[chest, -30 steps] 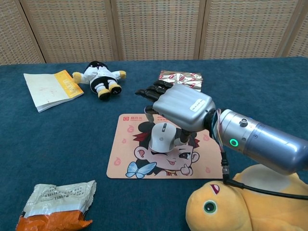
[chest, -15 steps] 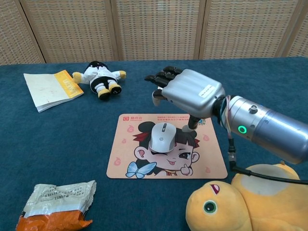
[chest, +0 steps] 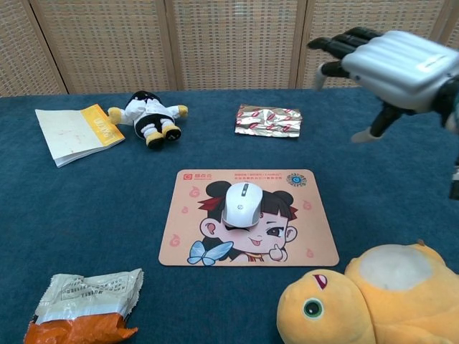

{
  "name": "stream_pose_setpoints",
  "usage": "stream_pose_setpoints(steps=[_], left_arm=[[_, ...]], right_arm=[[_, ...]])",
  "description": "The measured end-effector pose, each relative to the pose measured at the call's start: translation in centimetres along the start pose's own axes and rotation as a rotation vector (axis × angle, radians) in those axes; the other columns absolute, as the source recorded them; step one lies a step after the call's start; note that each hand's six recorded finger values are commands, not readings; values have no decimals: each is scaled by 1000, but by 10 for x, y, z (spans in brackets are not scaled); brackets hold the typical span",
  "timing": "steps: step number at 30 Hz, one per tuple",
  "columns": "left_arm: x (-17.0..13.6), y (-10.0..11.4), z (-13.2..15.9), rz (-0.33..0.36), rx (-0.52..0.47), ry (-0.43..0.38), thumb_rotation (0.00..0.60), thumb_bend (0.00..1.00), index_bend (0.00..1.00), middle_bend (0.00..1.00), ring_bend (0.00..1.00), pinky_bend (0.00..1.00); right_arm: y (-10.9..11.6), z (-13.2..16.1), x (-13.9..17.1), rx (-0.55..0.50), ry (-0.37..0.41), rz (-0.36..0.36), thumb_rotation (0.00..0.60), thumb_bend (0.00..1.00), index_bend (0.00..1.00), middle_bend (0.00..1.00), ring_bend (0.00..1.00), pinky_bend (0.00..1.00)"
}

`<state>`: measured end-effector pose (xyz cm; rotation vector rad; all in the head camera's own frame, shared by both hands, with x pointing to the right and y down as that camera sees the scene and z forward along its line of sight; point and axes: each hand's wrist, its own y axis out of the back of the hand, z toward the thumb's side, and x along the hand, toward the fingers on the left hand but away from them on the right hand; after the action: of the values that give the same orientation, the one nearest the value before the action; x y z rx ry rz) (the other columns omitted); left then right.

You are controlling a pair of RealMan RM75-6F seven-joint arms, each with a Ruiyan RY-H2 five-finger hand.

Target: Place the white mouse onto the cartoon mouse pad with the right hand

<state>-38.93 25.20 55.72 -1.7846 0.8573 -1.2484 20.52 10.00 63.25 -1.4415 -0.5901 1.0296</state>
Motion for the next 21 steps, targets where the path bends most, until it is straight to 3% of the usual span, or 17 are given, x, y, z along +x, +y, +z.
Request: stream_pose_setpoints(steps=[4, 12, 21], left_arm=[[-1, -1, 3, -1, 11, -3, 600, 55, 0, 0, 0, 0], [-3, -1, 4, 3, 23, -3, 600, 52, 0, 0, 0, 0], [-3, -5, 5, -1, 45, 4, 600, 46, 0, 0, 0, 0]], right_arm=[[1, -32, 36, -45, -96, 24, 600, 0, 261, 0, 0, 0], [-9, -66, 107, -163, -237, 82, 600, 0, 235, 0, 0, 0], [-23, -92, 187, -279, -399, 184, 600, 0, 10, 0, 0, 0]])
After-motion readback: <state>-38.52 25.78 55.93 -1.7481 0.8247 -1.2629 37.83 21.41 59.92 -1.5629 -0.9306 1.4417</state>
